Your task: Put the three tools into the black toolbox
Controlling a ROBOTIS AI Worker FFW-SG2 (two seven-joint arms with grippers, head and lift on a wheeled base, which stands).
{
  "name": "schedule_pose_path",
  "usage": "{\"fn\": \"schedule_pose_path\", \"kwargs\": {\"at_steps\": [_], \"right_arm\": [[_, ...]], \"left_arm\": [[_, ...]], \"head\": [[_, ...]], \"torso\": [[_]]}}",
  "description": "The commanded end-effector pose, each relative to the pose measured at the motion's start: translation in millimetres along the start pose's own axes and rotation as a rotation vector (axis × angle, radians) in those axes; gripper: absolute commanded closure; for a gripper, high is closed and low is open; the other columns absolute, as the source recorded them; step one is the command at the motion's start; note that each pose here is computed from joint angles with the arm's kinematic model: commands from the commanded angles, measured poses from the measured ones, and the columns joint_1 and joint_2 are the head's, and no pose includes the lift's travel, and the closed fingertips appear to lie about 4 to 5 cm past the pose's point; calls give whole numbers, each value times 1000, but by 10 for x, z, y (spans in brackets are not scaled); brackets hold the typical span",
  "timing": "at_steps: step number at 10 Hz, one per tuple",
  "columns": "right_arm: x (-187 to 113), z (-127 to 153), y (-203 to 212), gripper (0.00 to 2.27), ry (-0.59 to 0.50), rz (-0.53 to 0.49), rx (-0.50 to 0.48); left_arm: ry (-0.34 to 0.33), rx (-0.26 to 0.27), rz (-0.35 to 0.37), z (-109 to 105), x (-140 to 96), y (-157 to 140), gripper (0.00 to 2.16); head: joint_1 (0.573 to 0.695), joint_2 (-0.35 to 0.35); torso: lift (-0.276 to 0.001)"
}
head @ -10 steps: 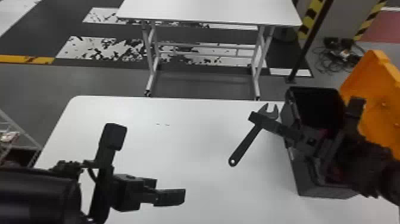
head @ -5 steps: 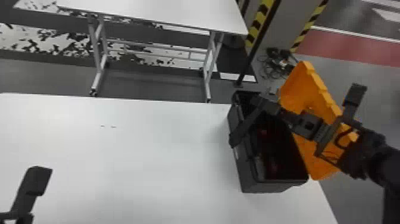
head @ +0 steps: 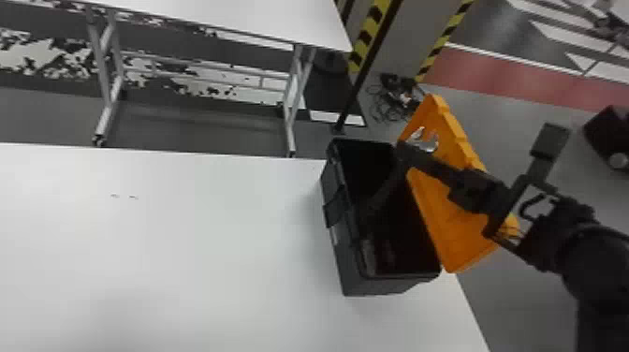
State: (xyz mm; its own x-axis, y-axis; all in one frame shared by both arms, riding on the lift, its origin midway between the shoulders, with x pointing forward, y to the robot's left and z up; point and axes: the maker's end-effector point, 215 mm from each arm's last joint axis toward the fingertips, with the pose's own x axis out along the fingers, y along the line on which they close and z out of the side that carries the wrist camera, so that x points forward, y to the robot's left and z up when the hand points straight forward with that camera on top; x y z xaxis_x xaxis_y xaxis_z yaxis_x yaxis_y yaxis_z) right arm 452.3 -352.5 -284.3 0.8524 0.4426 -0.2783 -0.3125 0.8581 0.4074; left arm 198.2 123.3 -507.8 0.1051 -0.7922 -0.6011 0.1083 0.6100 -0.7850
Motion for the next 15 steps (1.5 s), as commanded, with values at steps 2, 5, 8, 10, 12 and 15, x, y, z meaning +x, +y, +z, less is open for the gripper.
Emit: {"fn": "schedule_pose_path", "kwargs": {"at_steps": [2,5,8,10,12,15], "right_arm": [[-130,-18,-161,2243,-13,-94,-175],[-183,-152,-119,2243,-2,-92,-273],[-274,-426,-111,2236,5,-66,-276],[-227,-557,-74,2172,3,-34,-257],[-211,-636,-72,502,12,-19,-248],[-186,-762,32,63,23,19,-207]], "left_arm": [[-34,-11,-19,-9,-101,40,29],[-70,7,-13,46,-252,9,33],[-82,20,-8,98,-296,-8,33],[-85,27,-18,134,-290,-51,33],[-90,36,-19,165,-297,-70,36],[-94,39,-10,200,-299,-59,36]], "head": [[695,-350],[695,-350],[695,-350],[695,-350],[695,-350],[695,-350]], "torso": [[-51],[-51],[-51],[-51],[-51],[-51]]}}
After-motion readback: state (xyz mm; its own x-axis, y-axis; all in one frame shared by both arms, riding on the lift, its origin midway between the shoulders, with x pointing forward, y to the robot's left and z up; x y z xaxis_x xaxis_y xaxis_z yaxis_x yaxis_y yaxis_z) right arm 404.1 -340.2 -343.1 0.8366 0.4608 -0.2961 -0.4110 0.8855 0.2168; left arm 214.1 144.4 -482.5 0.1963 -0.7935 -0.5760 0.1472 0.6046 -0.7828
